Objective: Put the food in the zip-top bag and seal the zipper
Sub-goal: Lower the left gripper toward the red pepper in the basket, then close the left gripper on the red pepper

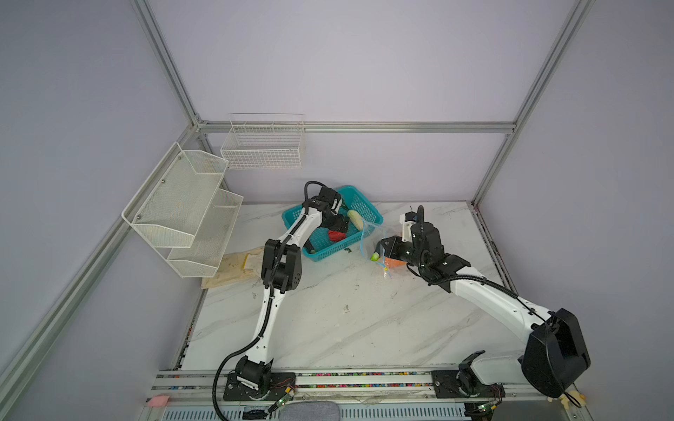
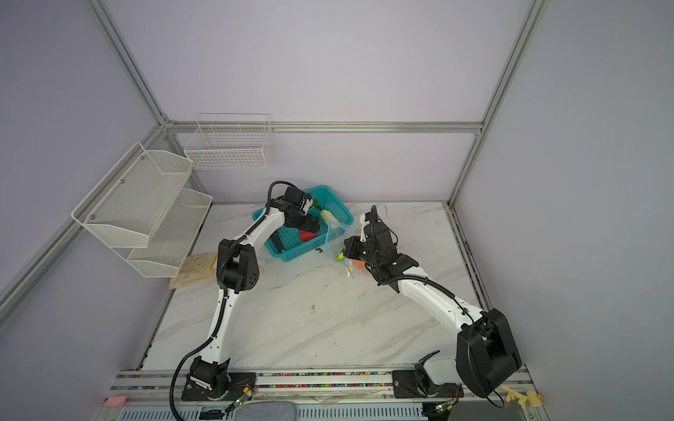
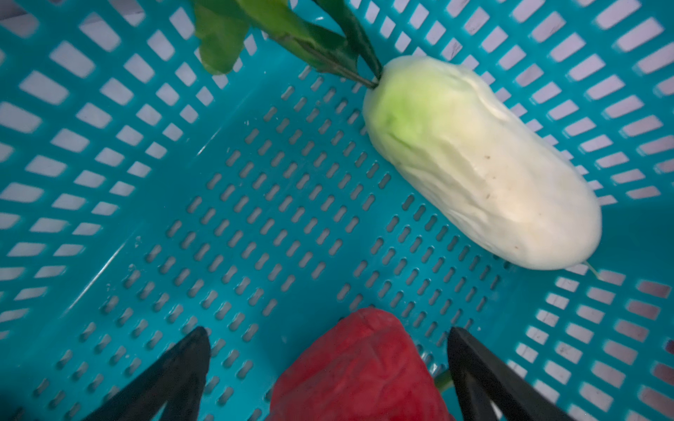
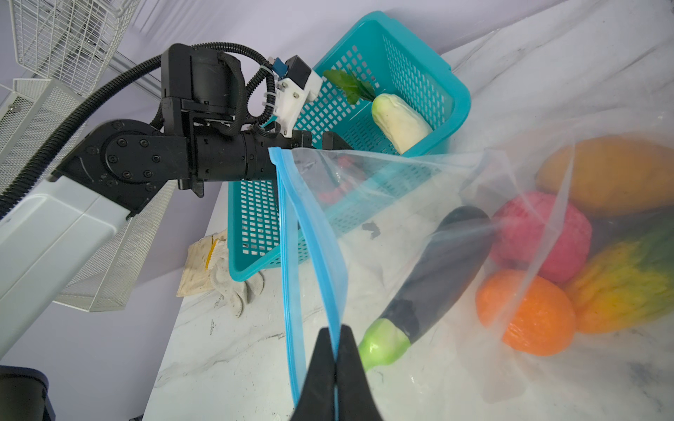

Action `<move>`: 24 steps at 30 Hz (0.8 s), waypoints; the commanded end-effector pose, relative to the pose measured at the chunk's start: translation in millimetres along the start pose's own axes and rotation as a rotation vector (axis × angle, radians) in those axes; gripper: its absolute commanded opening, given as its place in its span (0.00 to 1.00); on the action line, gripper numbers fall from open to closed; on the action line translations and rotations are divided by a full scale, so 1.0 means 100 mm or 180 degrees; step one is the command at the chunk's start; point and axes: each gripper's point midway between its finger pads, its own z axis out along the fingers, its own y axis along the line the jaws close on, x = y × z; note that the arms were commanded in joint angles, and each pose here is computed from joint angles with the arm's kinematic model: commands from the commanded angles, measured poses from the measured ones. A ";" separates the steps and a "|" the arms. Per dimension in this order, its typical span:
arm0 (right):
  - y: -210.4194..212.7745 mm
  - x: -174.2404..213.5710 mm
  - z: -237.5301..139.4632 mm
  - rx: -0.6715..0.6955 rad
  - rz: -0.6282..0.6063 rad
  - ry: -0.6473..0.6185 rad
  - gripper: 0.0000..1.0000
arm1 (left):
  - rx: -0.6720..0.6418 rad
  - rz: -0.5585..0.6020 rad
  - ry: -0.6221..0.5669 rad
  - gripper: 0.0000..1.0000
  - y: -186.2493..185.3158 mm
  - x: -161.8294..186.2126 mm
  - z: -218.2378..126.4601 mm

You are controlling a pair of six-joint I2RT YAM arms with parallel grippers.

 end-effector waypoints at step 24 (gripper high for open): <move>0.10 -0.14 0.03 -0.0097 -0.0033 -0.0104 0.00 | 0.0047 -0.0062 -0.0013 0.80 -0.05 -0.02 -0.29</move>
